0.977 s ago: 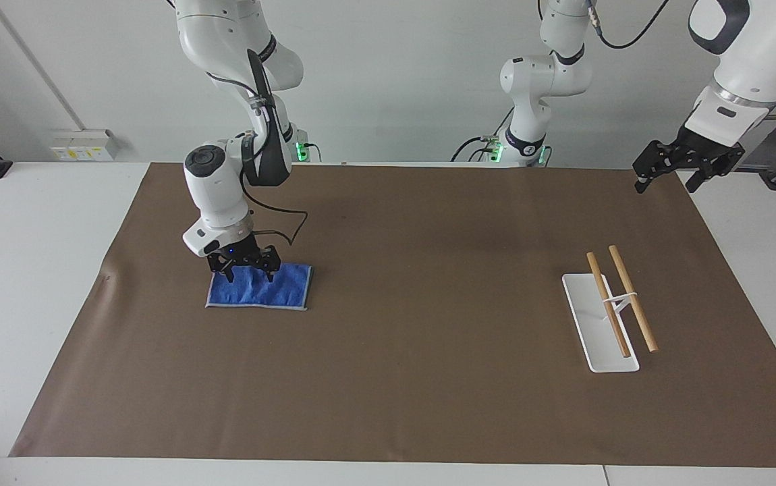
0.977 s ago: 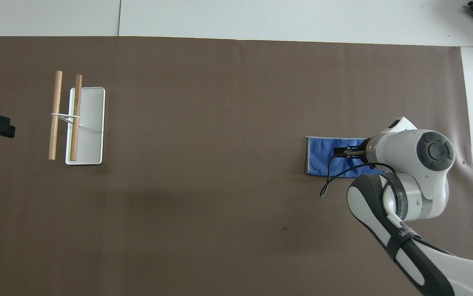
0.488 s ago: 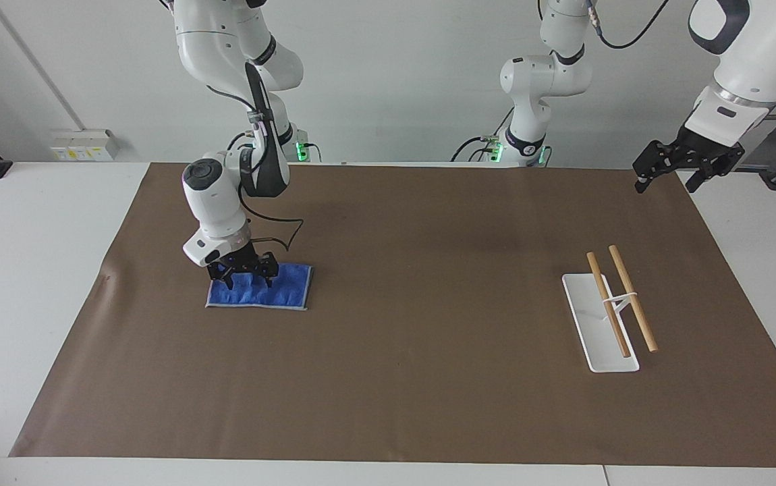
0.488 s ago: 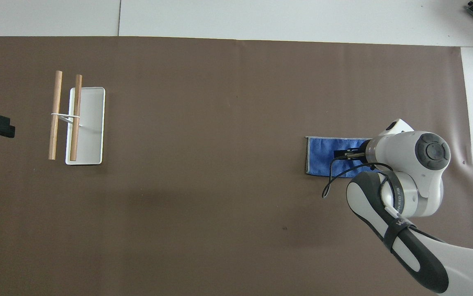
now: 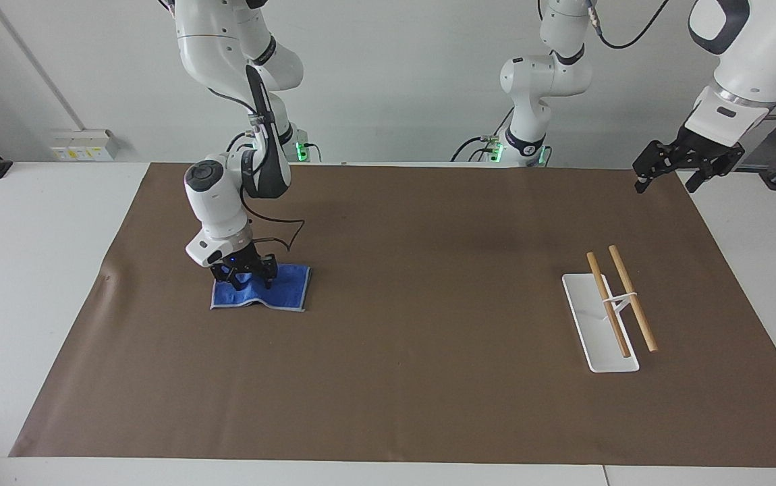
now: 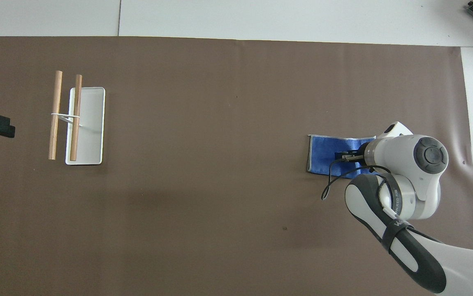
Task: Right arm passes towel to left arm to hang
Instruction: 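Reach the right gripper down onto the blue towel's near edge, then close the right gripper on the blue towel edge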
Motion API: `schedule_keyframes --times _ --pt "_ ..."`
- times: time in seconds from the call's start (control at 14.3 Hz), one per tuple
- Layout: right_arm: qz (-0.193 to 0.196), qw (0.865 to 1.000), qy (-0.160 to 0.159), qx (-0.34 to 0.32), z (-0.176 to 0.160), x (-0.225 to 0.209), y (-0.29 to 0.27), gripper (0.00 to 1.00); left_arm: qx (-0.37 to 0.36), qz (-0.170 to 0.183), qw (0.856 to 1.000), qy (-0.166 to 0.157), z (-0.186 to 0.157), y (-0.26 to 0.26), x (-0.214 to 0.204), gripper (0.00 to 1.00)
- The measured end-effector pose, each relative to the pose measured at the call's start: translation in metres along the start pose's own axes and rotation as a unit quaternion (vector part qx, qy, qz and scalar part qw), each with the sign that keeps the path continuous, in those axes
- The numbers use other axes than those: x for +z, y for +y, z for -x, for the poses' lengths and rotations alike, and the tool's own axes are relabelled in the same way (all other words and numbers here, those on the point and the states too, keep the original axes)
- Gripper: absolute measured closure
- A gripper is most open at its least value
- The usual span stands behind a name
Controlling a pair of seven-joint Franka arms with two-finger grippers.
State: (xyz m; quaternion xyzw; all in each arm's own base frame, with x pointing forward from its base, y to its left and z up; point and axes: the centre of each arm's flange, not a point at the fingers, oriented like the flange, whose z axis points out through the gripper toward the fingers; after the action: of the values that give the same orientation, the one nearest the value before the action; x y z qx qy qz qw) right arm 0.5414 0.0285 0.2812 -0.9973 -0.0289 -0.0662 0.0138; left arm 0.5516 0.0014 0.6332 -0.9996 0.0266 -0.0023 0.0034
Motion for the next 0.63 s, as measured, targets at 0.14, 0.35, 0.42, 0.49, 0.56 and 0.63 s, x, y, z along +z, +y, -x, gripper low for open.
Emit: schedule_keyframes --times 0.14,0.35,0.42,0.49,0.56,0.63 --pt "-0.001 1.000 0.003 0.000 -0.001 -0.003 -0.001 0.60 0.000 0.000 1.000 0.000 0.000 0.000 0.000 0.00" --pt "-0.004 1.000 0.005 -0.003 -0.009 -0.016 -0.013 0.95 0.000 0.000 1.000 0.000 0.000 0.000 0.000 0.00" --pt "-0.006 1.000 0.003 -0.007 -0.014 -0.026 -0.021 0.96 0.000 0.000 1.000 0.000 0.000 0.000 0.000 0.00" --pt "-0.009 1.000 0.002 -0.013 -0.021 -0.041 -0.029 0.96 0.000 0.000 1.000 0.000 0.000 0.000 0.000 0.00" --pt "-0.012 1.000 0.004 -0.019 -0.027 -0.057 -0.037 0.96 0.000 0.000 1.000 0.000 0.000 0.000 0.000 0.00" --pt "-0.020 1.000 0.007 -0.019 -0.033 -0.074 -0.045 0.96 0.000 0.000 1.000 0.000 0.000 0.000 0.000 0.00"
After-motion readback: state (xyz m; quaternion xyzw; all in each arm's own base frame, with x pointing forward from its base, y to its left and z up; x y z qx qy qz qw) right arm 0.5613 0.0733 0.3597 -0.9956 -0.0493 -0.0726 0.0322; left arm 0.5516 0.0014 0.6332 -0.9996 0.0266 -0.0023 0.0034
